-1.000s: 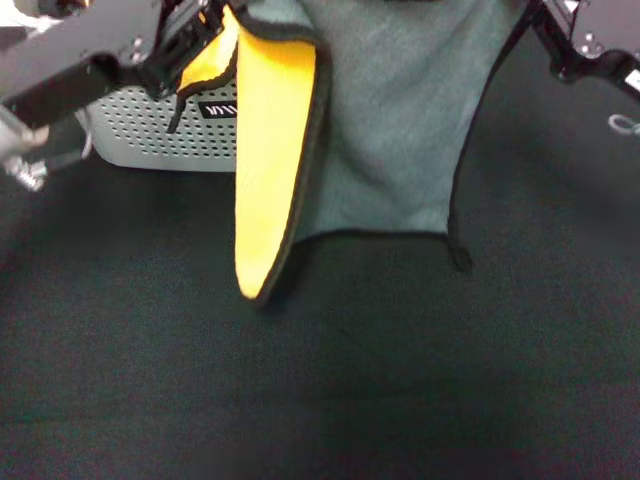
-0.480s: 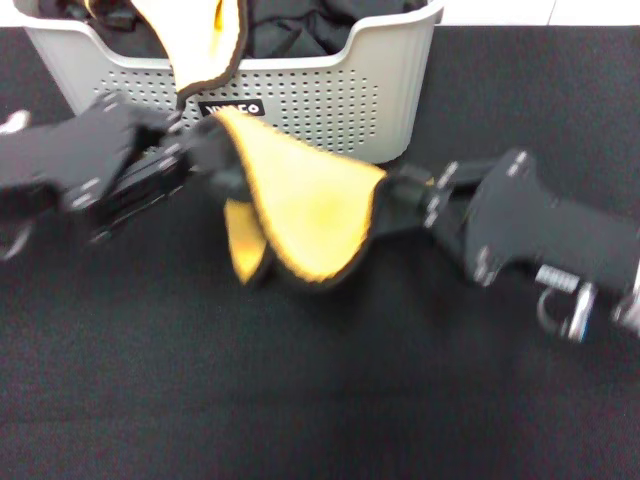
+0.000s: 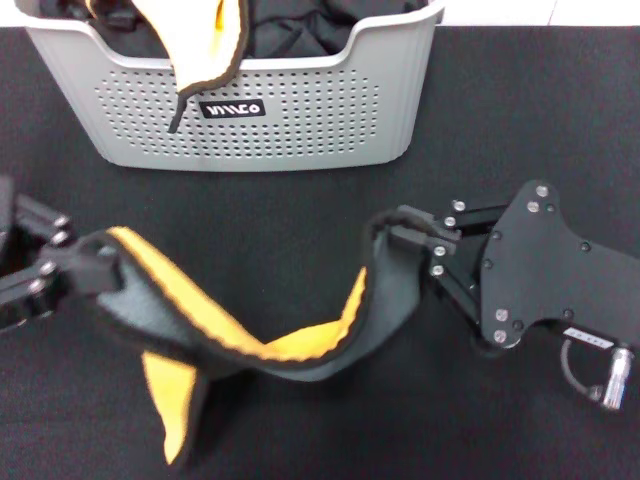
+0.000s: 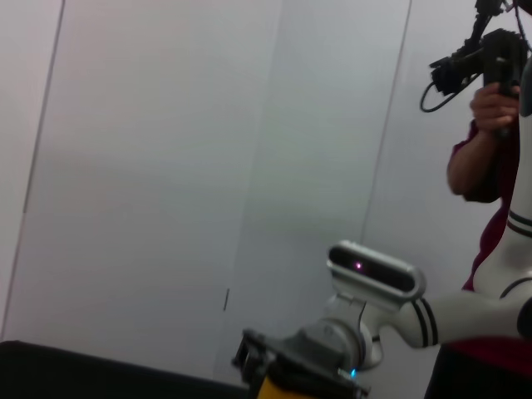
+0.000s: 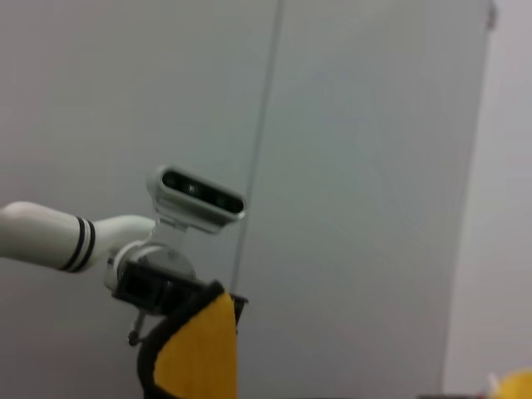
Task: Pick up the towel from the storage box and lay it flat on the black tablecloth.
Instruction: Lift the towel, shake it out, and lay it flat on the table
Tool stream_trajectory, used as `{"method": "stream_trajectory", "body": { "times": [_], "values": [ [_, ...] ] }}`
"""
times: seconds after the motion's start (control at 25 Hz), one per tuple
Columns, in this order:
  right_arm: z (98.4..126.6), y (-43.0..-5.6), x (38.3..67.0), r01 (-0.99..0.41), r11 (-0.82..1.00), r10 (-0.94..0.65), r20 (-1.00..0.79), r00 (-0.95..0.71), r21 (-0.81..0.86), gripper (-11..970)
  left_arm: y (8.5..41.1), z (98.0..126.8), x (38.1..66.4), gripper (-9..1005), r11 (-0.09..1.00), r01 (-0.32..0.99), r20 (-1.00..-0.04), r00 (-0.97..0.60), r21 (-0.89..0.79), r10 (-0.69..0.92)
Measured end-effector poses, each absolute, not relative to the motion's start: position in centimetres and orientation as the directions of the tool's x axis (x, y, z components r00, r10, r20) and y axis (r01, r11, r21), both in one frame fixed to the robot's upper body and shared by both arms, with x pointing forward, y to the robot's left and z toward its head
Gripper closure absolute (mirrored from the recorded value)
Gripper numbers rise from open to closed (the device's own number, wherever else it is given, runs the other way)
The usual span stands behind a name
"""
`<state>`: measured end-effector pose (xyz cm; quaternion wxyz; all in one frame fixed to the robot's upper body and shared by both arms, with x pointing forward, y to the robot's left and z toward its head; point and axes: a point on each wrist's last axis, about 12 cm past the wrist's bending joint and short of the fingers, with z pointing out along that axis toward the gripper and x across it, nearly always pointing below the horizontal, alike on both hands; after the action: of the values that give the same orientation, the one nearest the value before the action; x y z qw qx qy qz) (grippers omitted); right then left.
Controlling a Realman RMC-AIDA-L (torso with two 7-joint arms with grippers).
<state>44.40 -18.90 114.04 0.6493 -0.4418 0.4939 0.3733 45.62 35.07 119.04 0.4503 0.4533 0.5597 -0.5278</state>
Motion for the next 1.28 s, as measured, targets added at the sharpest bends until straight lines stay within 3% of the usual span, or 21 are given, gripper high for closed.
{"method": "stream_trajectory", "body": {
  "times": [0.16,0.36,0.6,0.64,0.84,1.04,1.24,1.28],
  "values": [
    [114.1,-20.0,44.9,-0.917,0.348,0.068,-0.97,0.233,-0.196,874,34.0,118.5,47.1,980,0.009,0.98,-0.98,-0.199,-0.199,-0.008],
    [116.0,-20.7,45.8,-0.888,0.366,0.055,-0.946,0.32,-0.279,871,34.4,119.3,47.2,980,0.058,0.989,-0.985,-0.129,-0.137,-0.117],
    [117.2,-22.4,49.0,-0.845,0.418,0.021,-0.926,0.376,-0.333,869,32.3,120.0,52.3,981,0.143,0.986,-0.993,-0.073,-0.086,-0.094],
    [117.8,-23.2,51.7,-0.821,0.458,0.007,-0.922,0.388,-0.342,869,32.0,120.2,53.1,981,0.147,0.986,-0.994,-0.07,-0.082,-0.086],
    [119.2,-23.8,54.6,-0.794,0.487,-0.003,-0.909,0.416,-0.365,866,31.3,122.2,56.5,981,0.17,0.985,-0.998,-0.035,-0.042,-0.046],
    [119.4,-23.2,52.8,-0.803,0.447,-0.022,-0.902,0.43,-0.394,864,31.8,123.0,56.5,981,0.142,0.989,-0.999,-0.039,-0.043,-0.032],
    [118.1,-21.6,47.6,-0.842,0.36,-0.039,-0.908,0.416,-0.402,862,33.4,121.0,53.4,981,0.102,0.987,-0.992,-0.125,-0.127,-0.029],
    [118.3,-21.2,45.4,-0.847,0.331,-0.03,-0.902,0.43,-0.415,862,34.0,120.6,52.5,981,0.093,0.986,-0.99,-0.137,-0.139,-0.024]
  ]
}}
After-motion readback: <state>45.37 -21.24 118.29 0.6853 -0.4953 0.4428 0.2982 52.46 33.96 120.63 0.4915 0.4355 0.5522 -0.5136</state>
